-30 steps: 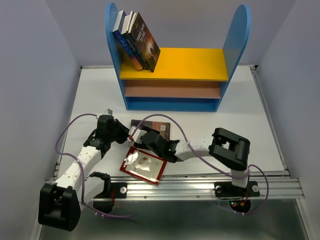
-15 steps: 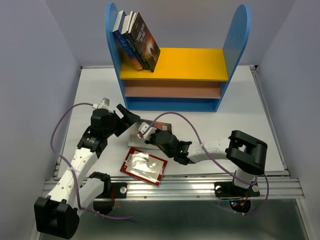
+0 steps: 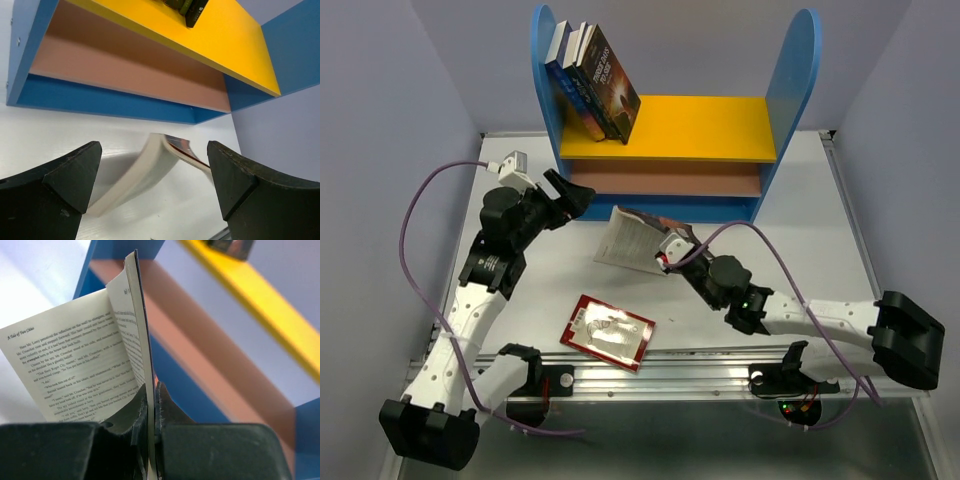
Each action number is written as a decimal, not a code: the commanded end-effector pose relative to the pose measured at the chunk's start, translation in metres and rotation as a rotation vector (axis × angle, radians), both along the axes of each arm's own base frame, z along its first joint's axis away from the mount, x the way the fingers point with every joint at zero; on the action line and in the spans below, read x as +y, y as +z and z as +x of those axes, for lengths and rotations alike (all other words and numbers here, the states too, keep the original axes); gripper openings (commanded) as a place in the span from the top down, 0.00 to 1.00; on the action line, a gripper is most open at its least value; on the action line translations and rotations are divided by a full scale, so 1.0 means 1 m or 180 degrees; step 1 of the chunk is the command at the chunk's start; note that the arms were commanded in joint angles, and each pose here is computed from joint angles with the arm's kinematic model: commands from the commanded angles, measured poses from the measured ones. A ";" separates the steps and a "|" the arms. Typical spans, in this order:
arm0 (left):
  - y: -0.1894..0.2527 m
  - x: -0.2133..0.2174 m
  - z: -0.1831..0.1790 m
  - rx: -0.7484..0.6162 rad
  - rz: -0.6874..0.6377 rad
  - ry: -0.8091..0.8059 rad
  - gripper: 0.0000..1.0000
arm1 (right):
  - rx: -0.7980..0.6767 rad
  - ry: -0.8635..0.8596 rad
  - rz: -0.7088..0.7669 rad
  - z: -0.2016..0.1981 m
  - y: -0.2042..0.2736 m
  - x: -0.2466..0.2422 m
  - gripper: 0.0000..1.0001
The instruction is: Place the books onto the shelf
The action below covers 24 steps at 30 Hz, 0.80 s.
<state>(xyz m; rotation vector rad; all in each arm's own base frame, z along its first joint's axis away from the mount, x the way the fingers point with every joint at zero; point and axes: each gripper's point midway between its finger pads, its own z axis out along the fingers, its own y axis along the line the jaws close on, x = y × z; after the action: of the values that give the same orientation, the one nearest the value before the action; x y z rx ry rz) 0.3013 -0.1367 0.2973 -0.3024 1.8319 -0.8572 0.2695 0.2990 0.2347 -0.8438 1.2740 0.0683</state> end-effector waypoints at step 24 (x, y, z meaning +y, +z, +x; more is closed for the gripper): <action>0.072 -0.040 -0.056 -0.3254 0.1634 -0.1375 0.01 | -0.1180 0.0409 0.0526 -0.052 0.240 -0.059 0.99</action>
<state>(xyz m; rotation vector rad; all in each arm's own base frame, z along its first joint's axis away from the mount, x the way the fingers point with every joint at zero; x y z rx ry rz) 0.2744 -0.1734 0.3385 0.4322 1.4303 -0.8260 0.2319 0.2660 0.3770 -0.9783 0.9800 0.0394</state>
